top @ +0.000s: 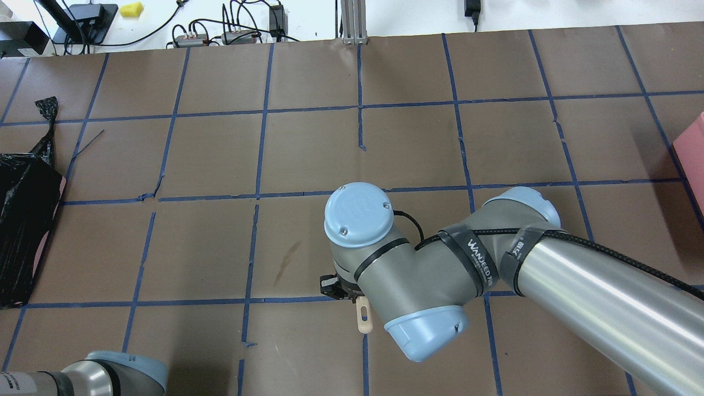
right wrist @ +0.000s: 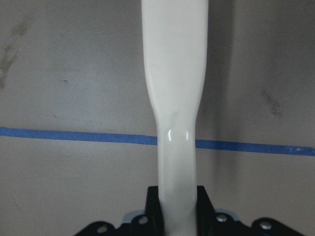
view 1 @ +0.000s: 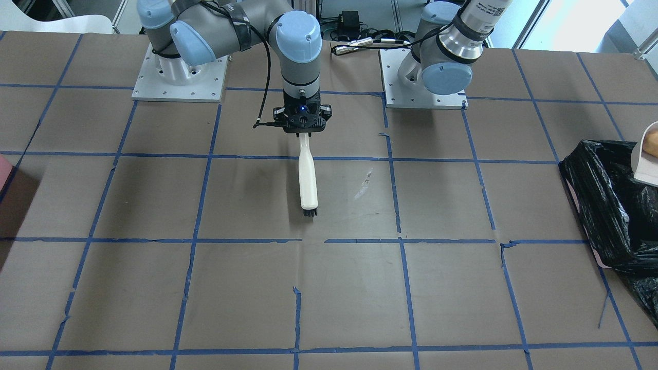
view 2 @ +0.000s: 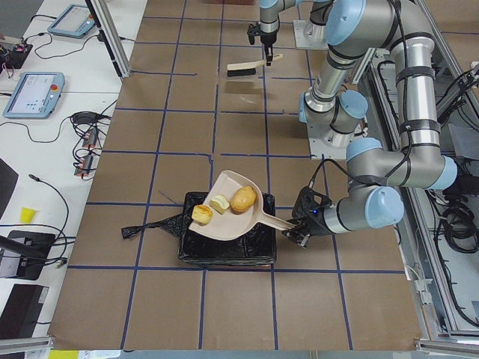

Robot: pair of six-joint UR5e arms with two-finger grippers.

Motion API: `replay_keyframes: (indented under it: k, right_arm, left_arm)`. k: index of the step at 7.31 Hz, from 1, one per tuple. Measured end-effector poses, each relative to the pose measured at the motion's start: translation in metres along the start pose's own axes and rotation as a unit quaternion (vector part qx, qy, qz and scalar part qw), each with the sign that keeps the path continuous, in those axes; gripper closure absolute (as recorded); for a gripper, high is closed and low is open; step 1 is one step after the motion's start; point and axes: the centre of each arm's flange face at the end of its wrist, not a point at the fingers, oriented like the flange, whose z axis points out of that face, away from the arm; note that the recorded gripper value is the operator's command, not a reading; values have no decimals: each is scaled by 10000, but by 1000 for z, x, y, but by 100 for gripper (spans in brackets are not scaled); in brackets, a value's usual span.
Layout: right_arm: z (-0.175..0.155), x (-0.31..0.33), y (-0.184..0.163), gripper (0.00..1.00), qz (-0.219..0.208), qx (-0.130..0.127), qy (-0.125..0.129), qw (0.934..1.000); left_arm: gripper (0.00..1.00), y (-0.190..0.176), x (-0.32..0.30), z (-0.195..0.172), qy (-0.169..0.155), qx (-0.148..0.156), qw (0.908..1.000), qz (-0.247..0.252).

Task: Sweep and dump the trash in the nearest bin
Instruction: 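Carry the loaded dustpan over the black trash bag with the left gripper, then tilt the dustpan with the left gripper to dump food into the bag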

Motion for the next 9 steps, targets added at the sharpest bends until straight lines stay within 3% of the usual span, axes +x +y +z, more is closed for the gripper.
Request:
replay_keyframes:
  k: [2,5,9]
  right_arm:
    - [18,3,9,83,36,-101,82,9999]
    - [18,5,9,82,95,-6,28,10000]
    - [2,1,-1,82,111,139,-52,9998]
  left_arm:
    - [100,16,2,4,165,-338,9992,-95]
    - [100,4,2,3,336,-1055,9937,-150]
    - [100,-4,-10,-23,18,-1730,9848,-123]
